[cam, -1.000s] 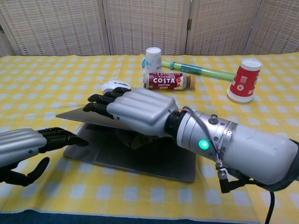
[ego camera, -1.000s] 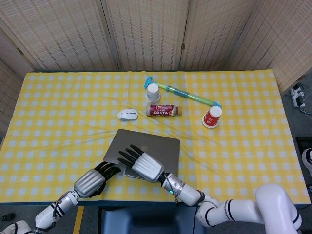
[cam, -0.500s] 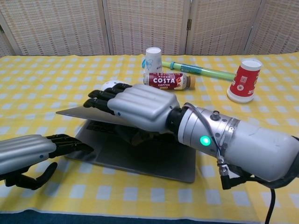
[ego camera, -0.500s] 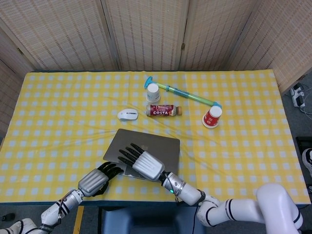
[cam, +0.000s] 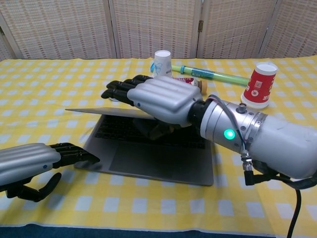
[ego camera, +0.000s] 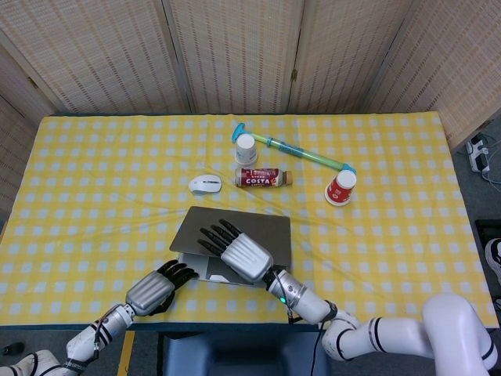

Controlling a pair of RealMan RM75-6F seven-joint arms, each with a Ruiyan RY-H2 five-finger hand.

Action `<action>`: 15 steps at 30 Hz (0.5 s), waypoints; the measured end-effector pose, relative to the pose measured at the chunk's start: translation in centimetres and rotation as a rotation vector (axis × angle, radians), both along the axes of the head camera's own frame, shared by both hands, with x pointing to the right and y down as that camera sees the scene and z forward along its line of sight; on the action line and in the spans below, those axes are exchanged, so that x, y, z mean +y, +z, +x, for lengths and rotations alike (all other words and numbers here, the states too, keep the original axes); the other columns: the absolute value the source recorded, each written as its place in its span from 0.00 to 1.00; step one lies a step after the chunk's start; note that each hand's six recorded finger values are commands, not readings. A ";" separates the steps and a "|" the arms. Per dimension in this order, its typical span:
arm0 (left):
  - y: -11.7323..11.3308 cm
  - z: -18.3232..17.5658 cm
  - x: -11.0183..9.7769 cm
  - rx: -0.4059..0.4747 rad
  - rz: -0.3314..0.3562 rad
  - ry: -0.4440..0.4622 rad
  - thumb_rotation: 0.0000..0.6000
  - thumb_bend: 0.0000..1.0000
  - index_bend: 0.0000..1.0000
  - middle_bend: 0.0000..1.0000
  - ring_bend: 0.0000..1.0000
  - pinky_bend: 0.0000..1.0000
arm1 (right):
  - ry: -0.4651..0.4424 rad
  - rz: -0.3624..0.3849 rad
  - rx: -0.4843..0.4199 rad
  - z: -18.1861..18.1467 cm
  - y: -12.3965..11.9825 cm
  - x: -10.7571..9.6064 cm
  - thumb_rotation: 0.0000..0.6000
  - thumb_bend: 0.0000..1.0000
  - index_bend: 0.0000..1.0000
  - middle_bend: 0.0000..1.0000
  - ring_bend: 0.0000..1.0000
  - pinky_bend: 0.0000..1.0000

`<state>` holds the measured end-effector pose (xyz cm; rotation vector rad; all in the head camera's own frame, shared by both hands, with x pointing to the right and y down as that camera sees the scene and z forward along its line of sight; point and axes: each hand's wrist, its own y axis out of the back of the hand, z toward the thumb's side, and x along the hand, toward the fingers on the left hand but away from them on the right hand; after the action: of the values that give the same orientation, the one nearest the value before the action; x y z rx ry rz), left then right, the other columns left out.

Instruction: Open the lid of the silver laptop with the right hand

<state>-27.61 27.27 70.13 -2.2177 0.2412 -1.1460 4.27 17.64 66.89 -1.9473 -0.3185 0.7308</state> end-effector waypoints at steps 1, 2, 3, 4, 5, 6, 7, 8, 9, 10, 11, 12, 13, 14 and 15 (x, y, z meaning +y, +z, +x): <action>0.0 0.1 0.0 -0.001 -0.001 0.002 0.98 0.91 0.08 0.13 0.07 0.00 | 0.004 0.001 -0.001 0.1 -0.1 -0.1 1.00 0.71 0.00 0.00 0.00 0.00; 0.1 0.1 0.0 -0.002 -0.002 0.004 0.98 0.91 0.08 0.13 0.07 0.00 | 0.007 0.003 -0.002 0.1 -0.1 -0.2 1.00 0.71 0.00 0.00 0.00 0.00; 0.1 0.2 0.0 -0.002 -0.002 0.006 0.99 0.91 0.08 0.13 0.07 0.00 | 0.009 0.005 -0.002 0.2 -0.2 -0.3 1.00 0.71 0.00 0.00 0.00 0.00; 0.1 0.2 0.0 -0.003 -0.002 0.009 0.99 0.91 0.08 0.13 0.07 0.00 | 0.012 0.007 -0.002 0.3 -0.2 -0.5 1.00 0.71 0.00 0.00 0.00 0.00; 0.1 0.2 0.0 -0.004 -0.001 0.010 0.99 0.91 0.08 0.13 0.07 0.00 | 0.017 0.010 -0.002 0.4 -0.3 -0.7 1.00 0.71 0.00 0.00 0.00 0.00; 0.0 0.3 0.0 -0.004 -0.001 0.011 0.98 0.91 0.08 0.13 0.07 0.00 | 0.021 0.012 -0.001 0.5 -0.3 -0.8 1.00 0.71 0.00 0.00 0.00 0.00; 0.0 0.2 -0.1 -0.006 0.000 0.011 0.98 0.91 0.08 0.13 0.07 0.00 | 0.027 0.015 -0.001 0.6 -0.4 -1.1 1.00 0.72 0.00 0.00 0.00 0.00; 0.0 0.2 -0.1 -0.007 0.000 0.011 0.98 0.90 0.08 0.13 0.07 0.00 | 0.036 0.019 -0.002 0.7 -0.5 -1.4 1.00 0.72 0.00 0.00 0.00 0.00; 0.0 0.2 -0.1 -0.009 0.000 0.011 0.98 0.91 0.08 0.13 0.07 0.00 | 0.043 0.022 -0.002 0.8 -0.5 -1.7 1.00 0.72 0.00 0.00 0.00 0.00; 0.0 0.2 -0.1 -0.009 0.000 0.012 0.98 0.91 0.08 0.13 0.07 0.00 | 0.050 0.025 -0.002 0.9 -0.6 -1.9 1.00 0.72 0.00 0.00 0.00 0.00; 0.0 0.2 -0.1 -0.010 0.000 0.012 0.98 0.91 0.08 0.13 0.07 0.00 | 0.059 0.030 -0.003 1.1 -0.7 -2.3 1.00 0.71 0.00 0.00 0.00 0.00; 0.0 0.2 -0.2 -0.011 0.000 0.013 0.98 0.91 0.08 0.13 0.07 0.00 | 0.066 0.033 -0.003 1.2 -0.8 -2.6 1.00 0.71 0.00 0.00 0.00 0.00; 0.0 0.2 -0.2 -0.011 0.000 0.013 0.98 0.91 0.08 0.13 0.07 0.00 | 0.073 0.036 -0.003 1.3 -0.9 -3.0 1.00 0.71 0.00 0.00 0.00 0.00; 0.0 0.2 -0.2 -0.011 0.001 0.013 0.98 0.91 0.08 0.13 0.07 0.00 | 0.083 0.040 -0.002 1.4 -0.9 -3.4 1.00 0.72 0.00 0.00 0.00 0.00; 0.0 0.2 -0.2 -0.011 0.001 0.014 0.98 0.91 0.08 0.13 0.07 0.00 | 0.090 0.042 0.000 1.6 -1.0 -3.7 1.00 0.71 0.00 0.00 0.00 0.00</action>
<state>-27.38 27.12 70.13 -2.2082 0.2211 -1.1499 5.84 13.94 65.93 -1.9030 -0.4205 0.7756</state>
